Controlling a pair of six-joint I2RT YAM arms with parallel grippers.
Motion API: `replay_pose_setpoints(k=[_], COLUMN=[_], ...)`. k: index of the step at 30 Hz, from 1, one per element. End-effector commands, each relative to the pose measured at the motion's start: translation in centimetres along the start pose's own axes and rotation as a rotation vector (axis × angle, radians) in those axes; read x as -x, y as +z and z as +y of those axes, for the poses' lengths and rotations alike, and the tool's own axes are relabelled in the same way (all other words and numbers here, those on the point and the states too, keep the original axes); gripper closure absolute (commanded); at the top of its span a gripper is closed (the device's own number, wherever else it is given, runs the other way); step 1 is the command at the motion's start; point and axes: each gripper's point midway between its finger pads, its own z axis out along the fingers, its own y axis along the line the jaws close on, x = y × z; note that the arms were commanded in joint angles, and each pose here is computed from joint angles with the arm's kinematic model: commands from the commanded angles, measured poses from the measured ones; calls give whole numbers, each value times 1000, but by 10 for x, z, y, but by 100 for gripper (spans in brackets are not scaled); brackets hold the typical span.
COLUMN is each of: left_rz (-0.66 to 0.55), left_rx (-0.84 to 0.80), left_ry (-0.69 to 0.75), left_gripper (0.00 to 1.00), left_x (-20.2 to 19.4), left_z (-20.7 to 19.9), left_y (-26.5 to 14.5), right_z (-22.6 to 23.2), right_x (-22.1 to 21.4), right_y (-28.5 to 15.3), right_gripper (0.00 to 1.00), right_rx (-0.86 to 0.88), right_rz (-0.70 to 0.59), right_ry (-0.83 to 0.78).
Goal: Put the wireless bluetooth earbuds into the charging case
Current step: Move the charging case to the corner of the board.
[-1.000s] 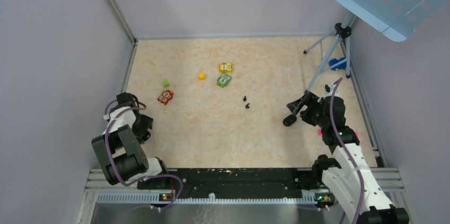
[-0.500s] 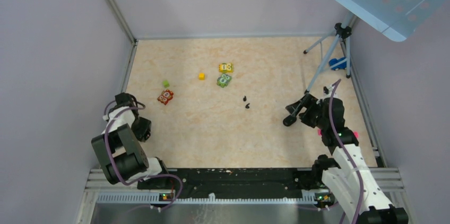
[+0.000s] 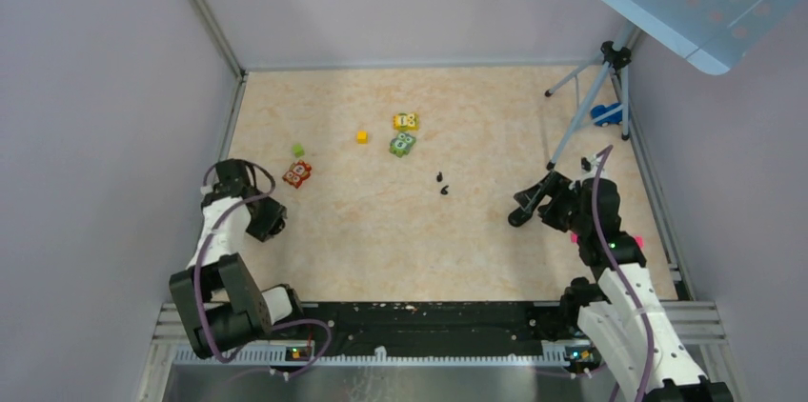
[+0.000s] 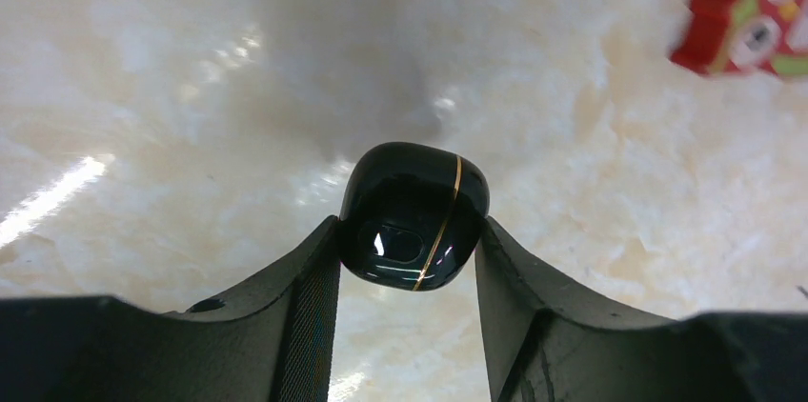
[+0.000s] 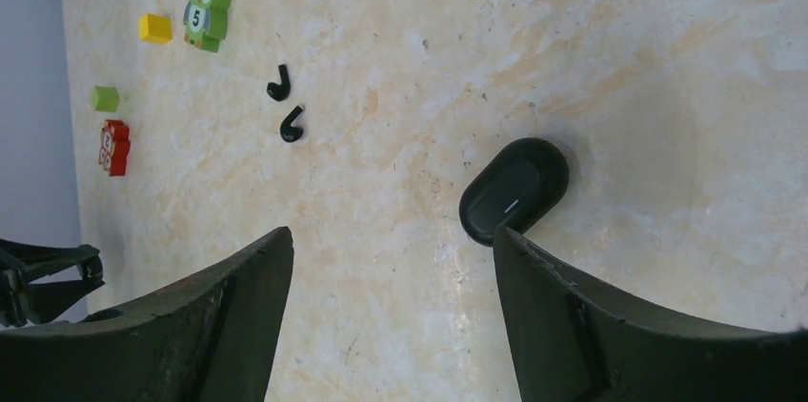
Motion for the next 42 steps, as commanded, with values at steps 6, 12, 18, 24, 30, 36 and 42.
replay_pose_setpoints(k=[6,12,18,24,30,36,42], left_rz=[38,123,126,179,190,121,15], left_rx=[-253,-319,-326,-328,-377,-396,-496], left_ry=[326,565,774,1023,1188,1225,1138], left_gripper=[64,65,65,64,38,17,8], left_x=[-70,-132,-195,-256,-287,-277,-226], left_z=[-81,-108,-117,-127,-134,-146,-157], left_y=[-44,-59,-62,-55,-60,-76,-125], right_z=[11,9,13,14,10,19,50], right_x=[13,1,-5,-15,-20,-26,-51], right_y=[-7,-3,0,1,4,8,14], right_gripper=[25,26,27,28,28,28,28], right_rx=[43,71,109,118,114,165,209], right_rz=[-59,-36,-15,15,29,69,216], right_ry=[0,32,49,60,49,25,-157])
